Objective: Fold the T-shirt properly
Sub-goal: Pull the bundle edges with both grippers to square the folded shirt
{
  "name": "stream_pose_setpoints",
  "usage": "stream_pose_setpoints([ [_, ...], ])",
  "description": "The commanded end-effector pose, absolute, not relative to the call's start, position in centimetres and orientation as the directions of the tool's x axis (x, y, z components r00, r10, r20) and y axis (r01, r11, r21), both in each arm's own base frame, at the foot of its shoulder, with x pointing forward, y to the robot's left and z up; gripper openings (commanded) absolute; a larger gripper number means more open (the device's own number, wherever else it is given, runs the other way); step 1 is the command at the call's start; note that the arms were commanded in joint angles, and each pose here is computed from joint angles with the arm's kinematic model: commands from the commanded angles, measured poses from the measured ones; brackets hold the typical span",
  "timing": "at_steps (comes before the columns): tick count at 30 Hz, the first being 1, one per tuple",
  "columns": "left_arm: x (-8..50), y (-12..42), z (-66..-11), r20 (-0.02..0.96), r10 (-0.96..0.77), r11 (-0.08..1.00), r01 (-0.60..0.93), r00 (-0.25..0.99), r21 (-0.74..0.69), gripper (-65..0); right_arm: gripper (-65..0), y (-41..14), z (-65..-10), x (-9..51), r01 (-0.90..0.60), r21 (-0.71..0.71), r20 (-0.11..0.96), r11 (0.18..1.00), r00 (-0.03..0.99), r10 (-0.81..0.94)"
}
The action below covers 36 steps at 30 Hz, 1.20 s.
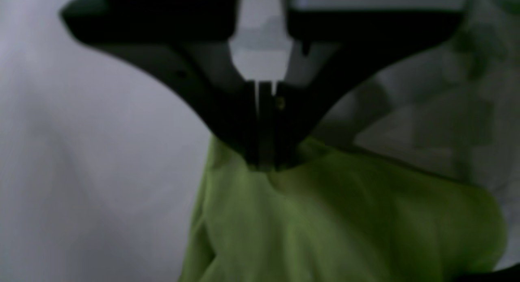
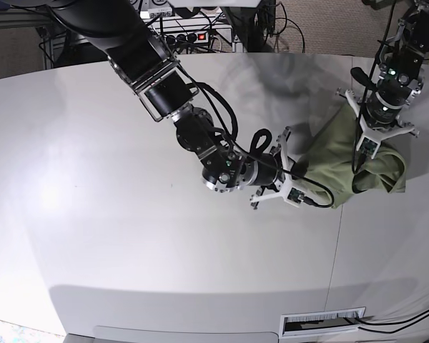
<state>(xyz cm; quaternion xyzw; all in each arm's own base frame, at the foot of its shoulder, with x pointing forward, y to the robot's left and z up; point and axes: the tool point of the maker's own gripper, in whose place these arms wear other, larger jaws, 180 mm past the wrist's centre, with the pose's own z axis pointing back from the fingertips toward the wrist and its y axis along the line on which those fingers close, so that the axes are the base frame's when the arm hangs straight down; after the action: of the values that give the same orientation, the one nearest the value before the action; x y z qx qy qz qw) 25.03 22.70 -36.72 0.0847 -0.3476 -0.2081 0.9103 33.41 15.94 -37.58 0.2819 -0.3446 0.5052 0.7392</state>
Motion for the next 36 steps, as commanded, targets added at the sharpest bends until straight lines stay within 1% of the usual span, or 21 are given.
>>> stream_pose_setpoints([
  [1, 25.8, 23.3, -35.9, 0.62, -0.444, 0.896, 0.305, 0.647, 0.324, -65.0, -65.0, 17.0, -35.5, 34.2, -0.945, 0.061, 0.825, 0.321, 0.229, 0.517],
  [6, 25.6, 25.0, -37.9, 0.607, -0.435, 0.899, 0.288, 0.665, 0.329, -65.0, -65.0, 17.0, -36.1, 32.8, -0.938, 0.151, 0.8, 0.313, 0.302, 0.518],
  [11, 26.0, 25.9, -39.5, 0.595, -0.457, 0.889, 0.323, 0.662, 0.324, -65.0, -65.0, 17.2, -37.0, 31.3, -0.927, 0.212, 0.786, 0.31, 0.35, 0.51],
  [15, 28.3, 26.6, -38.6, 0.629, -0.442, 0.896, 0.287, 0.639, 0.338, -65.0, -65.0, 17.5, -37.7, 29.4, -0.908, 0.3, 0.767, 0.294, 0.412, 0.491],
  [18, 30.0, 26.2, -37.5, 0.66, -0.432, 0.902, 0.289, 0.615, 0.321, -65.0, -65.0, 17.9, -37.6, 28.2, -0.905, 0.338, 0.768, 0.26, 0.424, 0.48],
  [20, 30.6, 25.4, -37.0, 0.681, -0.426, 0.904, 0.313, 0.595, 0.292, -65.0, -65.0, 18.4, -37.1, 27.5, -0.909, 0.34, 0.776, 0.239, 0.415, 0.474],
  [22, 31.2, 24.7, -36.6, 0.702, -0.405, 0.912, 0.318, 0.585, 0.261, -65.0, -65.0, 19.1, -36.4, 26.5, -0.924, 0.322, 0.792, 0.205, 0.381, 0.476],
  [26, 31.5, 24.4, -36.5, 0.71, -0.4, 0.913, 0.316, 0.58, 0.257, -65.0, -65.0, 19.8, -35.4, 25.8, -0.965, 0.213, 0.814, 0.155, 0.263, 0.519],
  [31, 31.6, 25.2, -36.5, 0.677, -0.461, 0.887, 0.323, 0.574, 0.329, -65.0, -65.0, 19.9, -34.2, 26.3, -0.971, 0.183, 0.834, 0.156, 0.237, 0.498],
  [36, 31.2, 27.6, -36.7, 0.59, -0.528, 0.845, 0.309, 0.611, 0.436, -65.0, -65.0, 20.0, -32.6, 26.9, -0.975, 0.155, 0.858, 0.159, 0.212, 0.469],
])
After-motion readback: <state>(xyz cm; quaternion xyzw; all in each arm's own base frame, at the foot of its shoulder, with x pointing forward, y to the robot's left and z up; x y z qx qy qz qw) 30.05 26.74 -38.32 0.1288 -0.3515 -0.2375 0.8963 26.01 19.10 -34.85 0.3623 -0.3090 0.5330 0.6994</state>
